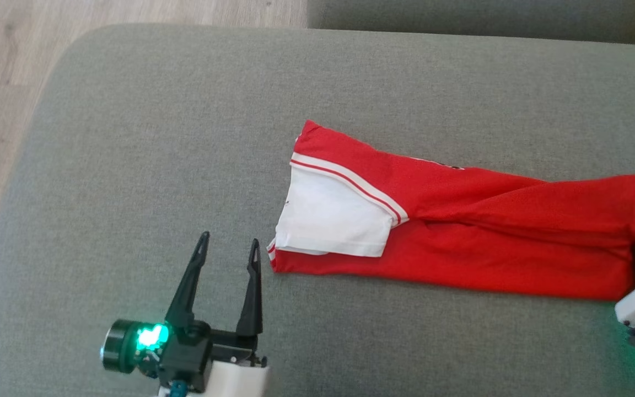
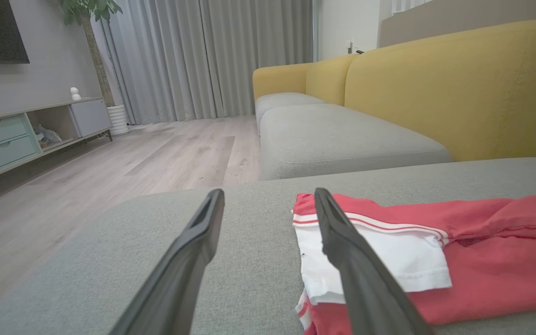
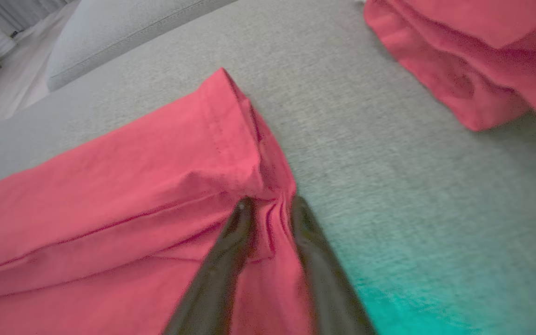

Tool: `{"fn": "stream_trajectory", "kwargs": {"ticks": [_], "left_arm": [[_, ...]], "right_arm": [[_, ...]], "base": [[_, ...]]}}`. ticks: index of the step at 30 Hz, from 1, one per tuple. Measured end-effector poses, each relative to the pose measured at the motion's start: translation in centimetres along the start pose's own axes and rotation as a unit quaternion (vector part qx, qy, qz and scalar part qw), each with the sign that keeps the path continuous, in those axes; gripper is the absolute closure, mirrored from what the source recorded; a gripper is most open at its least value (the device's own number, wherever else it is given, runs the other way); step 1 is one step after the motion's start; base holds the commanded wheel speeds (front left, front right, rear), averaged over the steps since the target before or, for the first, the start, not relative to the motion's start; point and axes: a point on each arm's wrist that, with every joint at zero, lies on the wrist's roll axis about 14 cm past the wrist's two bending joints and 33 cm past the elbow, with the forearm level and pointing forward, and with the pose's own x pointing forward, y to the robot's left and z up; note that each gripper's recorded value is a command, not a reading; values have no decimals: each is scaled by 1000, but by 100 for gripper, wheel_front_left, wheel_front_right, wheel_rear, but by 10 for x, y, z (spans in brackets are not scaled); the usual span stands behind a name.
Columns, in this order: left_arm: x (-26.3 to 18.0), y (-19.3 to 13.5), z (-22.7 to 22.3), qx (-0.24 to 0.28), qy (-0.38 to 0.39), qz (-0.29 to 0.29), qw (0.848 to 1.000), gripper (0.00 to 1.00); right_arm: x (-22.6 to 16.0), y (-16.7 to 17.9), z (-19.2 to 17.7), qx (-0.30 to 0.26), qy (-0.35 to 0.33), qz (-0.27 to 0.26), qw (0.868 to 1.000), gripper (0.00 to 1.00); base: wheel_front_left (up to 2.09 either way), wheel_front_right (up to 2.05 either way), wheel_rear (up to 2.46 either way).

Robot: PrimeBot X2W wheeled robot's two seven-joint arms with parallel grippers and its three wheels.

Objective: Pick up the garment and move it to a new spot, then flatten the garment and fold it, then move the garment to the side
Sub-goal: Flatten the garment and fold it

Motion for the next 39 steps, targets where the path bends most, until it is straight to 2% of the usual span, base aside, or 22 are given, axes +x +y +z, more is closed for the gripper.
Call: {"fn": "stream_trajectory", "kwargs": {"ticks": [5,8,13,16,19,22,26,31,35,38,39], "left_arm": [[2,0,2,6,-5,-7,1000,0],[5,-3,4,4,-10,-15,1000,0],[10,-13,11,12,-23,-36,999,0],[12,-19,15,13,-32,-47,998,0],[12,-23,16,10,-34,-52,998,0],[8,-26,14,4,-29,-56,998,0],[5,-26,16,1,-31,-54,998,0],[1,-20,19,-2,-35,-42,998,0],[-3,-14,19,-4,-34,-32,999,0],[-5,-8,18,-4,-31,-19,999,0],[-5,-8,18,-4,-31,-19,999,0]], "right_arm": [[-7,1,8,7,-14,5,1000,100],[-15,-13,20,1,-27,-3,1000,100],[-35,-54,79,-27,-79,-37,996,100],[-47,-55,111,-40,-105,-30,993,100],[-56,-24,134,-37,-126,16,991,100],[-67,25,150,-22,-151,86,985,100],[-81,92,151,-16,-156,175,972,100],[-87,169,123,-23,-124,256,958,100],[-85,222,87,-33,-73,309,948,100],[-83,255,57,-56,-33,340,938,100],[-83,255,57,-56,-33,340,938,100]], "base": [[0,0,0],[0,0,0],[0,0,0],[0,0,0],[0,0,0],[0,0,0],[0,0,0],[0,0,0],[0,0,0],[0,0,0],[0,0,0]]}}
